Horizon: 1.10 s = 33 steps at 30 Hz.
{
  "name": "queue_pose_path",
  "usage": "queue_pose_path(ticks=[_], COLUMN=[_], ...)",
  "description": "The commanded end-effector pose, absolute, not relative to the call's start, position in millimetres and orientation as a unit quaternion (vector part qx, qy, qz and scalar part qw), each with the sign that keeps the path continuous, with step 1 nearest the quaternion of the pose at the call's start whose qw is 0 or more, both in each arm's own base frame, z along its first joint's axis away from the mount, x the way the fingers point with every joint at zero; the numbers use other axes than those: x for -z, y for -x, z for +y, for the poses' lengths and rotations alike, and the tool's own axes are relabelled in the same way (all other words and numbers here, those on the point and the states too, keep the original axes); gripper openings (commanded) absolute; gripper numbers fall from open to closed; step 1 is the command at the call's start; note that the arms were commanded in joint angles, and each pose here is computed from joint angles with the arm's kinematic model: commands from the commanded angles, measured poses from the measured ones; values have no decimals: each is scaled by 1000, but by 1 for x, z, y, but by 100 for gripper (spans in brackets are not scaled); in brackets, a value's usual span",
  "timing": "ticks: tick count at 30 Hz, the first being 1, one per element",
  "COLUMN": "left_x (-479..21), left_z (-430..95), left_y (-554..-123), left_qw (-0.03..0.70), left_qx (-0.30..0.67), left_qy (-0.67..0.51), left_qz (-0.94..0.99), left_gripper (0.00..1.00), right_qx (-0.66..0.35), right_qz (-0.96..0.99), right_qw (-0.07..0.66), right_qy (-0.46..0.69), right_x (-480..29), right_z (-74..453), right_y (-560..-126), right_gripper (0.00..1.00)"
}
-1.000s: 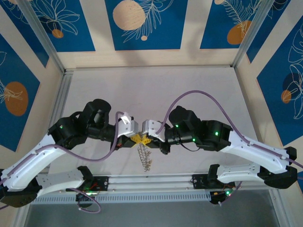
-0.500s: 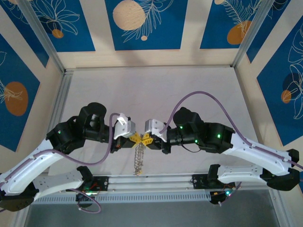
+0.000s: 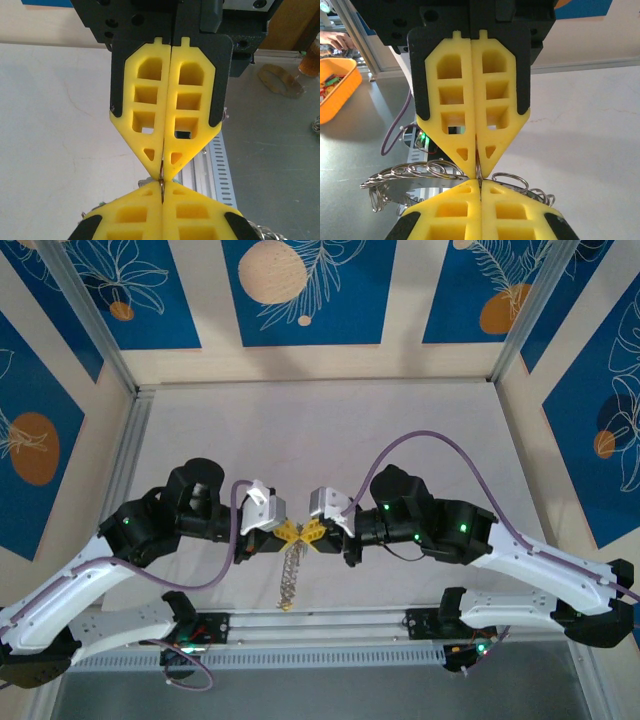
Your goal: Put the keys on the keyring
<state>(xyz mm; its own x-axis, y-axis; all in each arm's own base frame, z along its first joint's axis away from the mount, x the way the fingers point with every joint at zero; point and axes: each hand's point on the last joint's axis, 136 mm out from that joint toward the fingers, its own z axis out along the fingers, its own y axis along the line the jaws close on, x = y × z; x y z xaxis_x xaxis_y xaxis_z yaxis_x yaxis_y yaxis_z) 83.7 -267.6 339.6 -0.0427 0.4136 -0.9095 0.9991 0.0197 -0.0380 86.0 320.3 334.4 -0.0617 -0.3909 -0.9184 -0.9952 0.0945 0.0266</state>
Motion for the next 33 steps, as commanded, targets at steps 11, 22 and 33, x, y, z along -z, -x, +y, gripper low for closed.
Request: queue_pose_path(ticks=[11,22,33], left_x=[-360,-359,-361], left_z=[-266,-268,-267], left_y=[-79,-80,-77], left_qw=[411,409,414], left_qx=[403,403,408], left_qy=[-578,-578,-578], left_qz=[578,579,572], left_gripper=[0,0,0], right_qx=[-399,-398,-384], right_qz=[639,639,676], right_qw=[381,380,363], right_qy=[535,537,514], right_x=[-320,-315,-303], right_z=[312,312,314], right_y=[-81,-81,-97], right_gripper=[11,1,0])
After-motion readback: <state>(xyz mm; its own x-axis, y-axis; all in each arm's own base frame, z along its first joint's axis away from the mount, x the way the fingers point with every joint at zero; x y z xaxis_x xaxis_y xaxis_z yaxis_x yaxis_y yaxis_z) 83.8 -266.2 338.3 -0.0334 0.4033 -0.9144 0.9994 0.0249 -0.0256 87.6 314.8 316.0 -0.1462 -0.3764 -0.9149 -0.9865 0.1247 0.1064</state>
